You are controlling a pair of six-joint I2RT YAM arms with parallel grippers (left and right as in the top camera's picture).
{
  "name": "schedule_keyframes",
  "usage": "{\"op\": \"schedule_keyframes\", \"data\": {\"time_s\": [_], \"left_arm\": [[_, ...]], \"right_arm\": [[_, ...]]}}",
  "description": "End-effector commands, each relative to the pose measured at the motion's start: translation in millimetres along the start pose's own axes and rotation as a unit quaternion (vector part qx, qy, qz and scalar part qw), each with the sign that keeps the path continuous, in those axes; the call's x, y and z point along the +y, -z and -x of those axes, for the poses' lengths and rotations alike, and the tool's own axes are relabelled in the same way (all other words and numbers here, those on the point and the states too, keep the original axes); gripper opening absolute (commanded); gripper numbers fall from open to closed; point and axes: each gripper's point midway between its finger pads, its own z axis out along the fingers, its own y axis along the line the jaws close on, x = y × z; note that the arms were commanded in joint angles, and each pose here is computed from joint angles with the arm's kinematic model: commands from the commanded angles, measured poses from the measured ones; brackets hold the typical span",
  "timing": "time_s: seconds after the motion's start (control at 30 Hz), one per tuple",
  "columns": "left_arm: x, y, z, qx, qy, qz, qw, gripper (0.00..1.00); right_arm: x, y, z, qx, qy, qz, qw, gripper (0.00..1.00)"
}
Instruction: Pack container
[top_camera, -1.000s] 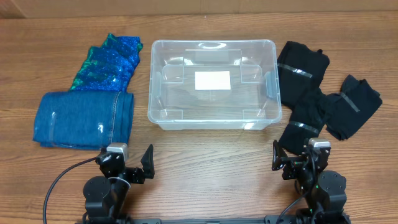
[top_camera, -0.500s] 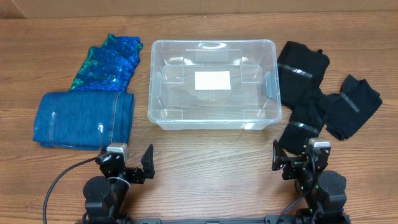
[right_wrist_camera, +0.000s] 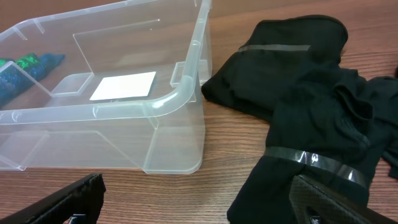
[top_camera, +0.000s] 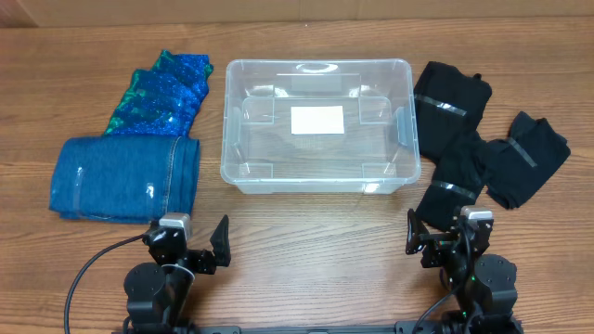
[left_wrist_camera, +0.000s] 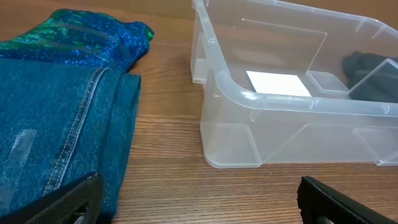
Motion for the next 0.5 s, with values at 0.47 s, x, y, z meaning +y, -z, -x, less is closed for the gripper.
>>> {"op": "schedule_keyframes", "data": {"time_s": [0.47], "left_arm": [[-2.3, 0.0, 0.4, -0.004, -0.001, -0.006, 1.000, 1.00]], "right_arm": [[-3.9, -0.8, -2.1, -0.001, 0.001, -0.009, 1.000, 1.00]]}}
